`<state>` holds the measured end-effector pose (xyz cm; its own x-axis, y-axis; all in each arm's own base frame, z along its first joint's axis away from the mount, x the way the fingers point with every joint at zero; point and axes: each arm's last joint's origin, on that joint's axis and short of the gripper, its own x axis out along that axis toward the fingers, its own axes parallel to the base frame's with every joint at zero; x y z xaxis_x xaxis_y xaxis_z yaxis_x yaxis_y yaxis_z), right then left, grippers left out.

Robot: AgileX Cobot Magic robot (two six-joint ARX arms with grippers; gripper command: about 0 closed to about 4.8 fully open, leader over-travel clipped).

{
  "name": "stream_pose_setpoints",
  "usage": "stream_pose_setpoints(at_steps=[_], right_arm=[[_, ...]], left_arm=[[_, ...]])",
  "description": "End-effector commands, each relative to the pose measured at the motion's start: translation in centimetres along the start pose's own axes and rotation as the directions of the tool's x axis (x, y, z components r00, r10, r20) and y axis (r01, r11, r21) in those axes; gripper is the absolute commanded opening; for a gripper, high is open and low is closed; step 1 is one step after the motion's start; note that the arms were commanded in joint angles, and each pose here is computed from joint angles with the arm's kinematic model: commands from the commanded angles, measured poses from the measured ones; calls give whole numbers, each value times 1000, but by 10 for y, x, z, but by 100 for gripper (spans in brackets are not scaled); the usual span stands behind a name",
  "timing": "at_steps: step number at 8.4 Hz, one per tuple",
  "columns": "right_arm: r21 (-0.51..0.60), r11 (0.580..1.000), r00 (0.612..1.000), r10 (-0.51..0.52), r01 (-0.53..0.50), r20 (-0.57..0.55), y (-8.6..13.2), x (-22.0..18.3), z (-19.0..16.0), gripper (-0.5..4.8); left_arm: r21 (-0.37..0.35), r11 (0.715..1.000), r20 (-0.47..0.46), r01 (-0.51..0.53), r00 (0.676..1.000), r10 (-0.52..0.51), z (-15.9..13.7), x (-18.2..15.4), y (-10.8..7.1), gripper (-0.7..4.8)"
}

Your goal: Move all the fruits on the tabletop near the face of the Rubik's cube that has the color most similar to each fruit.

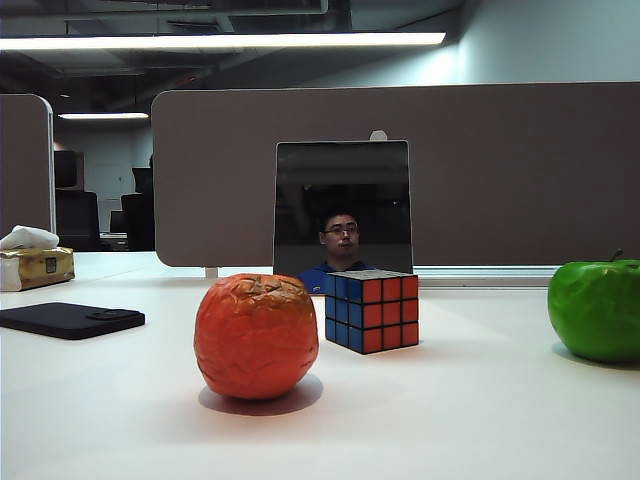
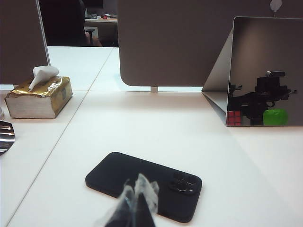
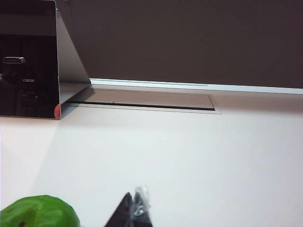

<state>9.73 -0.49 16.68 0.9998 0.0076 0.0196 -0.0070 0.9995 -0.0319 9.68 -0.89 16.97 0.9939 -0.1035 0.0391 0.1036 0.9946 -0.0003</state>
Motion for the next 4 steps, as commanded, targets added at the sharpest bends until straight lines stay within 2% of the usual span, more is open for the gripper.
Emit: stream_pose_setpoints(at_steps=[1,3,4], right_arm=[[3,1000,1000,0,0,14,0,0,0,0],[3,1000,1000,1,-1,14,0,0,0,-1],[2,1000,1000,7,-7,21,0,0,3,-1]], left_arm=[[0,1000,8,4,1000,-4,1,0,0,-5],[-34,999,8,12,1000,-12,1,0,0,-5],[-43,996,8,76,997,-76,1,0,-2,-5]])
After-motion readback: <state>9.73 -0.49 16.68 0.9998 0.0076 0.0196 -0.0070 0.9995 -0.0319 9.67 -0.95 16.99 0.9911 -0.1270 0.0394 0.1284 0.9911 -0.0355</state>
